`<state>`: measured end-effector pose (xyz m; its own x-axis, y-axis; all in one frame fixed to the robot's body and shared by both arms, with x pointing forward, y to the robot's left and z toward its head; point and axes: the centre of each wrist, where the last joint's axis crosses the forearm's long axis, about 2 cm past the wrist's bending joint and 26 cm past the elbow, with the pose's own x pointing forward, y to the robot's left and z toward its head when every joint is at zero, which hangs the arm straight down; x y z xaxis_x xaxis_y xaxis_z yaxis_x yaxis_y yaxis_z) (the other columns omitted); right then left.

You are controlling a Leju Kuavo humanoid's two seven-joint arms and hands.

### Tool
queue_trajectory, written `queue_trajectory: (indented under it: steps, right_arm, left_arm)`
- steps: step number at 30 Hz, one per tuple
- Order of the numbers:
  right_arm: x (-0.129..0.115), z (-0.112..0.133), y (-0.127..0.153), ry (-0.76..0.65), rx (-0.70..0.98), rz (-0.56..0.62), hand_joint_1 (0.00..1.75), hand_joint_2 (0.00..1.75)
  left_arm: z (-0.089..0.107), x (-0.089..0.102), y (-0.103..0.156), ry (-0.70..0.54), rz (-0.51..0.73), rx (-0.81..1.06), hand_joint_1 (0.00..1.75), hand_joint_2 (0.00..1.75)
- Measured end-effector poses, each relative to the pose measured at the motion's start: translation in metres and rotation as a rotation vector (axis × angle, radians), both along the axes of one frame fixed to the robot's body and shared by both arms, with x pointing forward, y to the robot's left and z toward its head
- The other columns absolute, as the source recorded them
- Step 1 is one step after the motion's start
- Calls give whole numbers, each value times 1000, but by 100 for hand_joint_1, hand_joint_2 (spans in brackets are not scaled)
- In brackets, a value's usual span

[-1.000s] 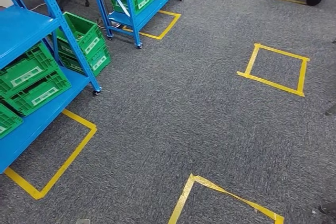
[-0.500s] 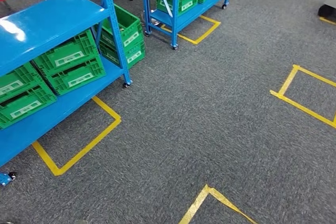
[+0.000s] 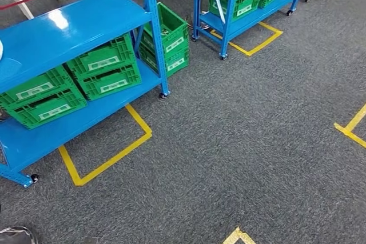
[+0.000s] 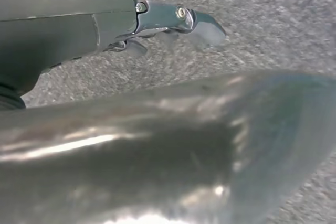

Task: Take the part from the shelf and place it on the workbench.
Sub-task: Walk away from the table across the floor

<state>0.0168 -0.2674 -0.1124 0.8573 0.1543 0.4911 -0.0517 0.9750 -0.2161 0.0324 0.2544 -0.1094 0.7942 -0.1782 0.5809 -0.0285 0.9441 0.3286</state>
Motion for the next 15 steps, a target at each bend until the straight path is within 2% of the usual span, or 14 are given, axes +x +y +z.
queue_trajectory:
  steps: [10, 15]
  right_arm:
    - [-8, -1, 1, 20, 9, 15, 0, 0]
    - [3, 0, 0, 2, 5, 20, 0, 0]
  left_arm:
    - [0, -7, -1, 26, 16, 18, 0, 0]
    - [1, 1, -2, 16, 19, 26, 0, 0]
